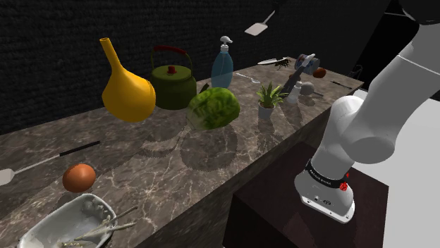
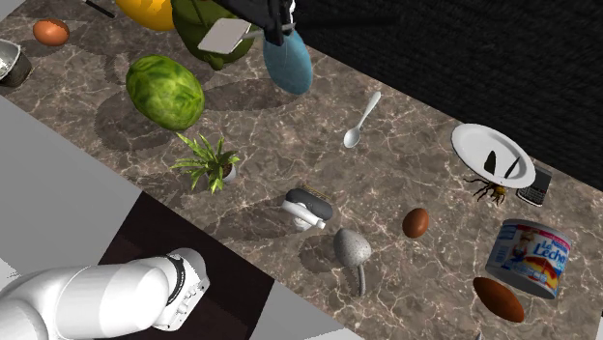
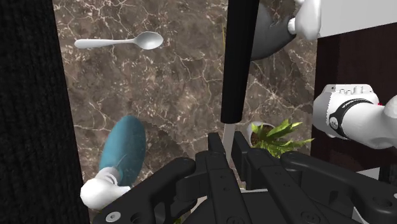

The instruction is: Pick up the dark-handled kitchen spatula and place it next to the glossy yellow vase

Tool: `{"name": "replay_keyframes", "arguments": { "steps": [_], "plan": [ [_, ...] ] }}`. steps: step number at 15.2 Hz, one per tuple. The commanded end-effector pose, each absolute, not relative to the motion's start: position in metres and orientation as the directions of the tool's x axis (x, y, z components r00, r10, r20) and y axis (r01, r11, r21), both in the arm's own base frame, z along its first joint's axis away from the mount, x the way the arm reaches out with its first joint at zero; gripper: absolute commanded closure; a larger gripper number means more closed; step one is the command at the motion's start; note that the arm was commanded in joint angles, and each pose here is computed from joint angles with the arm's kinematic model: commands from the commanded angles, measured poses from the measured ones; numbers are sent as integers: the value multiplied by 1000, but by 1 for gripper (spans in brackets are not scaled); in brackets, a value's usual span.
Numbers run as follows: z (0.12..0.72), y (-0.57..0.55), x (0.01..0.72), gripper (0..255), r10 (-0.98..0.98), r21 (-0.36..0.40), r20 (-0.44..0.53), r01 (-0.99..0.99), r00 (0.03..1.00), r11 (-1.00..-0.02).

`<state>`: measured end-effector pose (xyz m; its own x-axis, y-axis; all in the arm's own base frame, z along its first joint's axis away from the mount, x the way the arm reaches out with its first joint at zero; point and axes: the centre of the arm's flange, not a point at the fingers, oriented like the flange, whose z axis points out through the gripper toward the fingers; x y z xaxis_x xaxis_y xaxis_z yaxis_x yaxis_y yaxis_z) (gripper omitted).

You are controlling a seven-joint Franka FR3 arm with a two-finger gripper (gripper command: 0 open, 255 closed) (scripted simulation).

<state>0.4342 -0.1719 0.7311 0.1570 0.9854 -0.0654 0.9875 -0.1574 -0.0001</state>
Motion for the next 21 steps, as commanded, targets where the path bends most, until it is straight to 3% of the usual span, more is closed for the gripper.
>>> {"name": "replay_keyframes", "arguments": {
  "steps": [1, 21],
  "plan": [
    [730, -145, 433, 255, 985, 0, -66, 987, 160, -160],
    [730, 119, 422, 255, 985, 0, -66, 987, 160, -160]
  ]
}}
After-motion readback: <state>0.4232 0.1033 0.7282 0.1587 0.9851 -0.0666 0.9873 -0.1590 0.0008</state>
